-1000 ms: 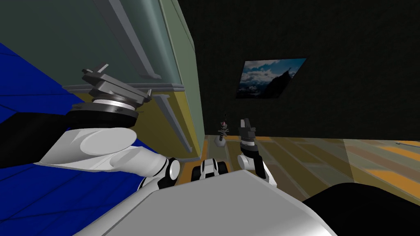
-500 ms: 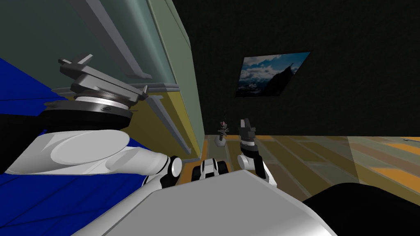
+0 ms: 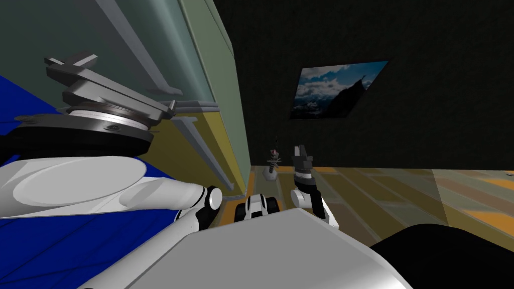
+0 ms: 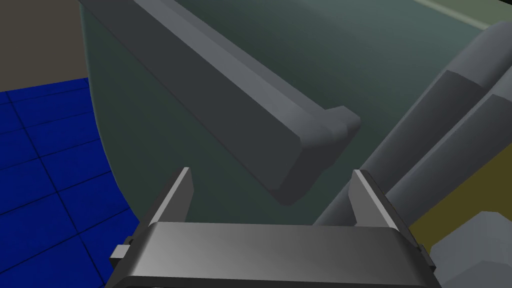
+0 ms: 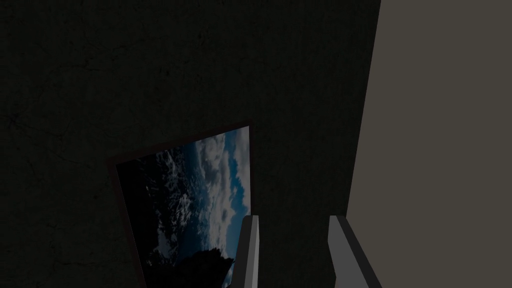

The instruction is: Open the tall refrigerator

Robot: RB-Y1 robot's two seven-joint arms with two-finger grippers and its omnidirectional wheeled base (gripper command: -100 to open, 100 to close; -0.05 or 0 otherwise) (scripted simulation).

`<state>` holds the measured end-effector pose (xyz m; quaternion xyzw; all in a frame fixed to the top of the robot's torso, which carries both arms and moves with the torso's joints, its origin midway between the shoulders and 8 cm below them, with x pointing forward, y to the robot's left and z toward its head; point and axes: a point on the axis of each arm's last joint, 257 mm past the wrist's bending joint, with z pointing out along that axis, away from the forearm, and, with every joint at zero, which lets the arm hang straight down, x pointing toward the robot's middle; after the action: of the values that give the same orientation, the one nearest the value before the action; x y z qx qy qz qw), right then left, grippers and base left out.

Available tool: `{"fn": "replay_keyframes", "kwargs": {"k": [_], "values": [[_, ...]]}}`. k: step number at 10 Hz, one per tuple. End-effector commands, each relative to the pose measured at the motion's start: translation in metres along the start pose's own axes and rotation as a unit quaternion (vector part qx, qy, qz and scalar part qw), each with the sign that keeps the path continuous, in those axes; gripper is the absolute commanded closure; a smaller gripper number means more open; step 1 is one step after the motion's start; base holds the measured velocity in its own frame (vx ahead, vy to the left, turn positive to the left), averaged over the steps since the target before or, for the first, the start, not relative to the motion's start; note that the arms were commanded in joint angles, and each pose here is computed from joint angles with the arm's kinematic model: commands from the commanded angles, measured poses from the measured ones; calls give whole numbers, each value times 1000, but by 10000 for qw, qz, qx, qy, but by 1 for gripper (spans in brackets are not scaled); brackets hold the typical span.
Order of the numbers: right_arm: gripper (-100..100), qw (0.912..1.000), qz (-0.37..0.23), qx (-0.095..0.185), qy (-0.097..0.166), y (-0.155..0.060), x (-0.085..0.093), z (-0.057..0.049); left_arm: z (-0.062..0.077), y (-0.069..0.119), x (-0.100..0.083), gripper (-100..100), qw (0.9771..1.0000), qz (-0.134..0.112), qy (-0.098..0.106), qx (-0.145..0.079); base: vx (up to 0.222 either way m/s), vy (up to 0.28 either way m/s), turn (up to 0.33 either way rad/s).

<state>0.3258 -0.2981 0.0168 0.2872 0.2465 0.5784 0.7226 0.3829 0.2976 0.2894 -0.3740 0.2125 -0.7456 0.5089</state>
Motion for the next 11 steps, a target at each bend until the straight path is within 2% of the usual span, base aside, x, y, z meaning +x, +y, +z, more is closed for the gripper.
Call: {"fn": "replay_keyframes", "kwargs": {"k": [1,7,8,9,11], "values": [[0,10000,0,0,0,0,0,0,-2,8,-2,100,10000,20,-15,-12,-45,12,-14],[0,10000,0,0,0,0,0,0,-7,22,-4,100,10000,51,-28,-2,-37,12,-7],[0,10000,0,0,0,0,0,0,-8,10,-1,100,9998,83,-8,170,-28,5,10],[0,10000,0,0,0,0,0,0,-7,13,5,100,9999,-50,85,90,-58,93,-7],[0,10000,0,-2,1,0,0,0,-5,18,18,100,9990,-314,297,-72,-220,251,-74]]}}
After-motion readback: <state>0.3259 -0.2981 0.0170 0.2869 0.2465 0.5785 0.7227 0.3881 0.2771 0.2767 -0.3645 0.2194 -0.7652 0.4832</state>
